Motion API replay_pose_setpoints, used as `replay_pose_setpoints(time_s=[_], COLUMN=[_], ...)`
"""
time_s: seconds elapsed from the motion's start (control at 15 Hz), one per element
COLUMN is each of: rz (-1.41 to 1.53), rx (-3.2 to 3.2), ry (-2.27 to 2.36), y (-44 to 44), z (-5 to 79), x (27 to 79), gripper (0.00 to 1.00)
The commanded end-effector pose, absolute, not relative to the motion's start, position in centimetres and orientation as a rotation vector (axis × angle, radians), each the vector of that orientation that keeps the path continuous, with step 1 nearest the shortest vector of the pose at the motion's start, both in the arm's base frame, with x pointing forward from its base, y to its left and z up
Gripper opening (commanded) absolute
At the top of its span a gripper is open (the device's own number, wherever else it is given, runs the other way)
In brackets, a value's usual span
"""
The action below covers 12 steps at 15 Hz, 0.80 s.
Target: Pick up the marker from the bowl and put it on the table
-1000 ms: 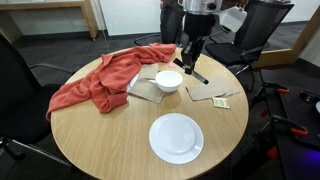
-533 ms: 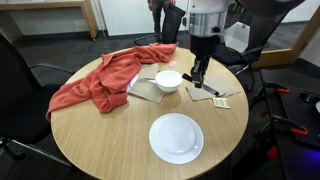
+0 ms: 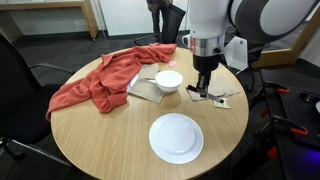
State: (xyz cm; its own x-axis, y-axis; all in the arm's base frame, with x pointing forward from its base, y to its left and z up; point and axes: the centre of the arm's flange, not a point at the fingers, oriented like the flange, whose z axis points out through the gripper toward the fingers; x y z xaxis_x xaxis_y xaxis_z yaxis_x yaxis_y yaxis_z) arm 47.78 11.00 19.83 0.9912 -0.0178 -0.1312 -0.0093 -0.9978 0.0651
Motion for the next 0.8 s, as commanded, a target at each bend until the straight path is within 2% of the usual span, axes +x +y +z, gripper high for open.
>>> replay_pose_setpoints(time_s=[0.0,0.67,0.73], rz=[-0.169,-0.05,-0.047], rx=[3.05,3.041,3.037], ry=[0.015,0.103,0.106], y=[11.0,10.8,10.9], z=[17.6,13.9,13.8], x=[48.0,48.8,48.9], gripper=[0.05,0.05,0.08])
